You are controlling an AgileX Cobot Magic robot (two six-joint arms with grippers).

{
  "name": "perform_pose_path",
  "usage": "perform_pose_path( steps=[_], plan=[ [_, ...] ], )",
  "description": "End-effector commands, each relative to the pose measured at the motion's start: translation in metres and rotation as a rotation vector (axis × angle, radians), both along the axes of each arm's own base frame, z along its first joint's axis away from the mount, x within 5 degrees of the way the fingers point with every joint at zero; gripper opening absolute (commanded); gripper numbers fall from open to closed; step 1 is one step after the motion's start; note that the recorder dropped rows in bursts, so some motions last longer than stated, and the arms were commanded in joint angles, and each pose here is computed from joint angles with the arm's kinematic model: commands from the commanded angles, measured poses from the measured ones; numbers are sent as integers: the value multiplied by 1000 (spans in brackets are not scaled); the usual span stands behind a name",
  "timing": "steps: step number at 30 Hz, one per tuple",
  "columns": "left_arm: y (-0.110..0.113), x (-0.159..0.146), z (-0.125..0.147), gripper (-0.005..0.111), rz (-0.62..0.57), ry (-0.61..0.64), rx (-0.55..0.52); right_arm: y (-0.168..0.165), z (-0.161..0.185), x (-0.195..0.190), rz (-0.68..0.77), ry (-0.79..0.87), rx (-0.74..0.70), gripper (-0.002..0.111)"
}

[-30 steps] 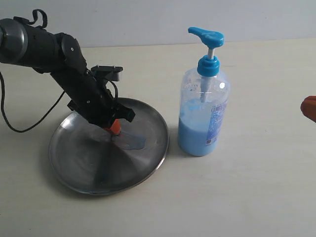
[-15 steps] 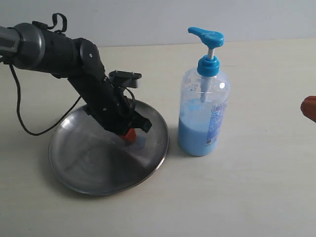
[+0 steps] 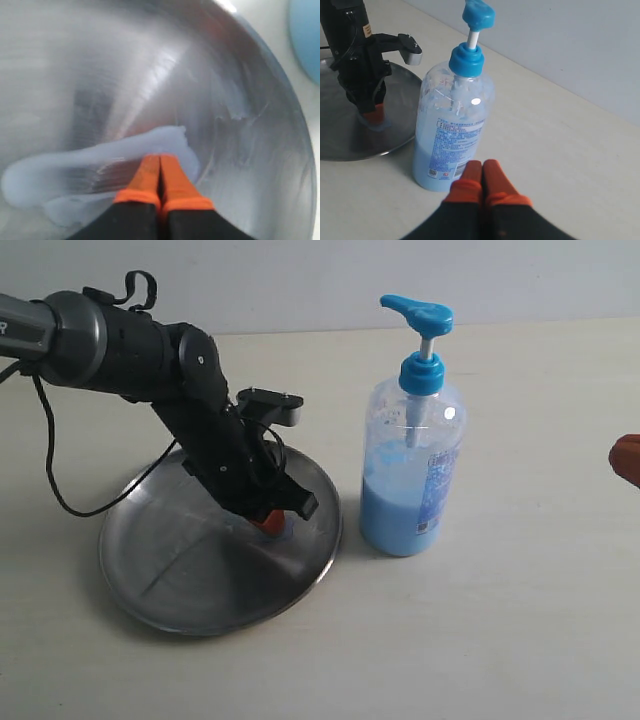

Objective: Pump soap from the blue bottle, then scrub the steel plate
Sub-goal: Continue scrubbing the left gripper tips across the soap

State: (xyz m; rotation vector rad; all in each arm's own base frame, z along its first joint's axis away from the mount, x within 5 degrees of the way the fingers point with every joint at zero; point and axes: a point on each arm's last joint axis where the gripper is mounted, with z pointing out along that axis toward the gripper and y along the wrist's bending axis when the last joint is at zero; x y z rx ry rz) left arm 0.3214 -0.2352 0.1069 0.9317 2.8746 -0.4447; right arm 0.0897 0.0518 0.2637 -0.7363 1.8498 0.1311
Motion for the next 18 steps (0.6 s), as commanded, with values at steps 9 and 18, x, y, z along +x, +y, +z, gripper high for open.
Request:
perform_pose_path(
  steps=[9,18],
  plan=[
    [45,24,-9,0,102,7,58,0,1,0,6,-15,0,0],
    [42,19,-9,0,105,57,54,0,1,0,7,-18,0,0]
  ],
)
